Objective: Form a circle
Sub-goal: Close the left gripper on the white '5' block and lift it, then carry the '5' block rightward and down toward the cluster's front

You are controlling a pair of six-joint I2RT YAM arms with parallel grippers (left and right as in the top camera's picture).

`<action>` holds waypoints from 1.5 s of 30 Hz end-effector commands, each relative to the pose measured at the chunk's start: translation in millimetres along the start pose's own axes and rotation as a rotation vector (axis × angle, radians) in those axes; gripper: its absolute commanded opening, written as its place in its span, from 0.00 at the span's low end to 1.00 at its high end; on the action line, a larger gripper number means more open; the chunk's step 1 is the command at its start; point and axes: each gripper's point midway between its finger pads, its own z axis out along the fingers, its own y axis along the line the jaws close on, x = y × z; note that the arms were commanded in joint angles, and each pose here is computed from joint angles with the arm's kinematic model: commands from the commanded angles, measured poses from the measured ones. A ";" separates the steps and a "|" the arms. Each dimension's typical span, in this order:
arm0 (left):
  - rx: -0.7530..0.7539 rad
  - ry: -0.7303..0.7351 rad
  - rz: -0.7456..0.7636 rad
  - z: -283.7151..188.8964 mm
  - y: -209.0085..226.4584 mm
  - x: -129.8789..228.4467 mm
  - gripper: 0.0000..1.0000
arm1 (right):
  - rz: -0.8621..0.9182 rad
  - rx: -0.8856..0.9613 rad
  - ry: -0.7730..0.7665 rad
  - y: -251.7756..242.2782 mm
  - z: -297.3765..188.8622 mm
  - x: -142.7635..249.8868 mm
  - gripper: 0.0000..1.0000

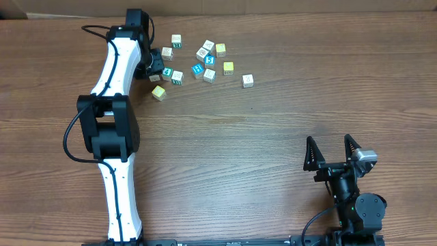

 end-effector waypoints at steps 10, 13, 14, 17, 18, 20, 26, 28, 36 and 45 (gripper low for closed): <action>0.001 -0.002 0.015 5.8 -5.6 -0.3 0.22 | 0.002 0.002 -0.004 -0.6 0.1 1.5 1.00; 0.010 -0.036 0.009 -21.5 -5.7 -13.0 0.20 | 0.002 0.002 -0.004 -0.6 0.1 1.5 1.00; 0.013 -0.046 0.009 -33.5 -6.4 -15.8 0.19 | 0.002 0.002 -0.004 -0.6 0.1 1.5 1.00; 0.012 -0.060 0.009 -66.5 -6.0 -18.2 0.17 | 0.002 0.002 -0.004 -0.6 0.1 1.5 1.00; 0.011 -0.058 0.009 -77.3 -5.5 -16.7 0.18 | 0.002 0.002 -0.004 -0.6 0.1 1.5 1.00; 0.008 -0.038 0.008 -94.9 -3.5 -8.7 0.17 | 0.002 0.002 -0.005 -0.5 0.1 1.4 1.00; -0.031 0.152 0.025 -111.7 1.1 44.0 0.15 | 0.002 0.002 -0.004 -0.6 0.1 1.5 1.00; -0.052 0.224 0.037 -109.9 1.7 62.7 0.15 | 0.002 0.002 -0.005 -0.5 0.1 1.4 1.00; -0.113 0.408 0.103 -90.7 -6.6 116.2 0.17 | 0.002 0.002 -0.004 -0.6 0.1 1.5 1.00; -0.156 0.440 0.096 -49.0 -0.9 136.4 0.19 | 0.002 0.002 -0.004 -0.6 0.1 1.5 1.00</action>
